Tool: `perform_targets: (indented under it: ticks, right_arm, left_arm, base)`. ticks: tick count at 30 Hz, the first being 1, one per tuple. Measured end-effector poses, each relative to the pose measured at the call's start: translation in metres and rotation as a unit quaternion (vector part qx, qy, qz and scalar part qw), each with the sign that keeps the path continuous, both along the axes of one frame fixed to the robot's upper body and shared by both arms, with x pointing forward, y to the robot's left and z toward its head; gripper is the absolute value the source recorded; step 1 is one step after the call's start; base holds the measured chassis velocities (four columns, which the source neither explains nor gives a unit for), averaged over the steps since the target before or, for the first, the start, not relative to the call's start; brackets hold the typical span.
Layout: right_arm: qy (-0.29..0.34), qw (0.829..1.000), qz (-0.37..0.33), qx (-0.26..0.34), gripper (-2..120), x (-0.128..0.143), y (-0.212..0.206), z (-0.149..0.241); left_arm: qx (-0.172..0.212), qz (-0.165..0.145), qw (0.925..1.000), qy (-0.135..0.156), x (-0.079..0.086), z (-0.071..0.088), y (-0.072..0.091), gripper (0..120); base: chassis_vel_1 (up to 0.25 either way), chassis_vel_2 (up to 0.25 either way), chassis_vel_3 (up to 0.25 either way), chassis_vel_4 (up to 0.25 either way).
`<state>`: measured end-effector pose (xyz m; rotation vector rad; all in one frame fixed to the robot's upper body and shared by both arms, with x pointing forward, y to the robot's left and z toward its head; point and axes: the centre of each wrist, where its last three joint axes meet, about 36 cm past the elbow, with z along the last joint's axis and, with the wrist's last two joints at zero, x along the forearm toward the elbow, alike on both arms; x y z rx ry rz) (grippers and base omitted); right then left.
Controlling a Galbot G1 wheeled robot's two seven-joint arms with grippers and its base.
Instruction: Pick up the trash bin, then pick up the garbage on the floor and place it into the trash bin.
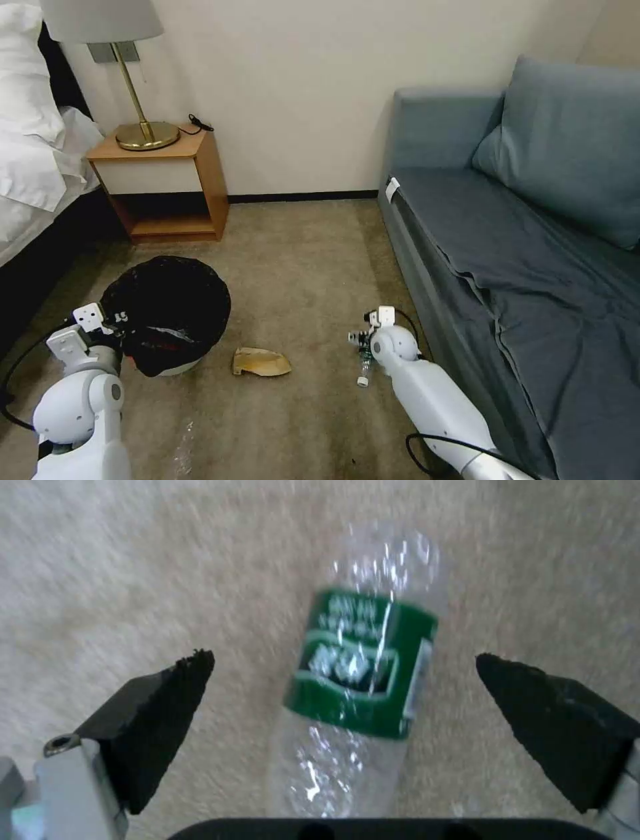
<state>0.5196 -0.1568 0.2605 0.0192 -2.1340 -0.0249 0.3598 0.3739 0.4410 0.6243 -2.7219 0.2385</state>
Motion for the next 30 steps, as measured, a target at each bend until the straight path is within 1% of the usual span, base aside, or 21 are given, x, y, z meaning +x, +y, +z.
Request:
perform_targets:
  ticks: [5, 14, 22, 24, 25, 26, 27, 28, 29, 30]
  right_arm:
    - [-0.002, 1.0, 0.003, -0.007, 100, -0.003, -0.002, -0.013]
    - [-0.011, 1.0, 0.005, -0.001, 100, -0.001, -0.007, -0.031]
    - [-0.015, 1.0, 0.005, -0.007, 100, -0.009, -0.011, -0.056]
    - [-0.023, 1.0, 0.003, -0.007, 92, -0.011, -0.011, -0.061]
    - [-0.025, 1.0, 0.003, -0.006, 85, -0.012, -0.011, -0.061]
    - [-0.025, 1.0, 0.003, -0.006, 85, -0.012, -0.011, -0.061]
    - [-0.026, 1.0, 0.004, -0.006, 82, -0.012, -0.01, -0.062]
    - [-0.028, 1.0, 0.003, -0.006, 76, -0.012, -0.01, -0.061]
    - [-0.028, 1.0, 0.003, -0.006, 76, -0.012, -0.01, -0.061]
    - [-0.031, 0.999, 0.003, -0.007, 70, -0.013, -0.01, -0.061]
  left_arm:
    - [0.0, 0.0, 1.0, -0.001, 0.0, 0.001, 0.0, 4]
    - [0.0, -0.001, 1.0, 0.001, -0.001, 0.0, -0.003, 4]
    - [0.001, 0.0, 1.0, -0.001, 0.0, 0.0, -0.002, 4]
    - [0.002, 0.0, 1.0, -0.003, 0.001, 0.002, -0.002, 4]
    - [0.003, 0.001, 1.0, -0.004, 0.002, 0.003, -0.002, 4]
    - [0.003, 0.001, 1.0, -0.004, 0.002, 0.003, -0.002, 4]
    - [0.003, 0.001, 1.0, -0.005, 0.002, 0.003, -0.002, 4]
    - [0.003, 0.0, 1.0, -0.005, 0.003, 0.003, -0.002, 4]
    - [0.003, 0.0, 1.0, -0.005, 0.003, 0.003, -0.002, 4]
    - [0.003, 0.0, 1.0, -0.005, 0.003, 0.003, -0.003, 4]
  base:
    - [0.0, 0.0, 0.0, 0.0]
    - [0.0, 0.0, 0.0, 0.0]
    - [0.0, 0.0, 0.0, 0.0]
    - [0.0, 0.0, 0.0, 0.0]
    - [0.0, 0.0, 0.0, 0.0]
    - [0.0, 0.0, 0.0, 0.0]
    - [0.0, 0.0, 0.0, 0.0]
    - [0.0, 0.0, 0.0, 0.0]
    - [0.0, 0.0, 0.0, 0.0]
    - [0.0, 0.0, 0.0, 0.0]
